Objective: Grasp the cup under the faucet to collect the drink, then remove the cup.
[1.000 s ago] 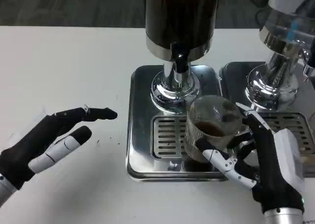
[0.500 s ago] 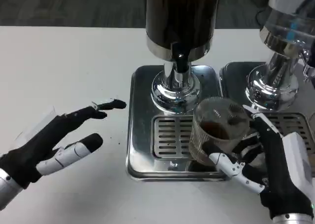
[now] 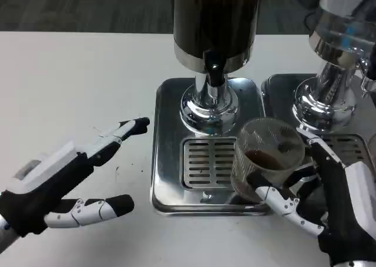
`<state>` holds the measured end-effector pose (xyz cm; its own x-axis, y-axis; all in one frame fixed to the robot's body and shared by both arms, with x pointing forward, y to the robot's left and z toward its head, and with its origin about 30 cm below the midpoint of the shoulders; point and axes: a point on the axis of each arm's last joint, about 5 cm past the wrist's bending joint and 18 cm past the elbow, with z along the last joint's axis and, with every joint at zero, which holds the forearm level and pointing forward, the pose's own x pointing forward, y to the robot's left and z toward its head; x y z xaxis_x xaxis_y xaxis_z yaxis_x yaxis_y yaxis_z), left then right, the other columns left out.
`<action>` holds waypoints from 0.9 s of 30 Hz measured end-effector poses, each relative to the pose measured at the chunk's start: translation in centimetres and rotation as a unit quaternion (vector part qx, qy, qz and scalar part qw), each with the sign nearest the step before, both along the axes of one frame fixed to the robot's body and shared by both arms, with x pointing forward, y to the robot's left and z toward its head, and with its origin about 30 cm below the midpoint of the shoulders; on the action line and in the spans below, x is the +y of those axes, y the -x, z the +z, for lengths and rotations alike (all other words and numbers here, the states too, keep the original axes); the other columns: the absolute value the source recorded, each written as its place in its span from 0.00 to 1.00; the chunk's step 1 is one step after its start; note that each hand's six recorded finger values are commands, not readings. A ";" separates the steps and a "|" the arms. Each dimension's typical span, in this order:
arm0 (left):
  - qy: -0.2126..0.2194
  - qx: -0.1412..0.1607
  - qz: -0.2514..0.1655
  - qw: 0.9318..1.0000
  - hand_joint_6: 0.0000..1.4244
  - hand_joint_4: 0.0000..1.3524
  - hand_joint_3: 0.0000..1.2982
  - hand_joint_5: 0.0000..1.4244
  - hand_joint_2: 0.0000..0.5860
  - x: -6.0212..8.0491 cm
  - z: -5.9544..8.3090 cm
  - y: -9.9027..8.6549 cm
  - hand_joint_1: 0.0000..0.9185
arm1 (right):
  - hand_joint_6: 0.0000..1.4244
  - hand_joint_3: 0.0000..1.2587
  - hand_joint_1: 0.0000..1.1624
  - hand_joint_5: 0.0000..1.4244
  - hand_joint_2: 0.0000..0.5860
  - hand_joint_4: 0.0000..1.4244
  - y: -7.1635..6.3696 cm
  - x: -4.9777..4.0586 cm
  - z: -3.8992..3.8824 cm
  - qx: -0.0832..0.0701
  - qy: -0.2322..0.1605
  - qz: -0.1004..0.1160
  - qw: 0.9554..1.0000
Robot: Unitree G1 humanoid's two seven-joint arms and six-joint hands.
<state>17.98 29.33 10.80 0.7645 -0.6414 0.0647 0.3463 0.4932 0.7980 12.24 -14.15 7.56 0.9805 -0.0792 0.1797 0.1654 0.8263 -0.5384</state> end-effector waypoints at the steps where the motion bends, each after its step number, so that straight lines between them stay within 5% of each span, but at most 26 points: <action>1: -0.005 -0.003 0.000 1.000 0.00 0.00 0.00 0.00 0.23 0.0 0.1 0.1 0.00 | 0.65 0.41 0.50 0.53 0.45 0.45 0.1 -0.05 0.00 0.001 0.001 0.000 1.000; 11: -0.033 -0.007 -0.025 0.999 0.00 0.00 0.00 0.00 0.22 -0.1 0.0 1.4 0.00 | 0.65 0.41 0.50 0.53 0.46 0.45 0.8 -0.43 0.77 -0.001 0.002 0.010 1.000; 27: -0.014 -0.002 -0.035 0.999 0.00 0.00 0.00 0.00 0.21 -0.2 -0.2 2.3 0.00 | 0.65 0.42 0.50 0.53 0.47 0.46 3.1 -0.53 1.06 0.009 -0.009 0.001 1.000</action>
<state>15.64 29.13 10.61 0.7176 -0.6947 0.0487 0.3763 0.4456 0.8123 9.12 -14.68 8.62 0.9838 -0.0804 0.1600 0.1540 0.8362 -0.5264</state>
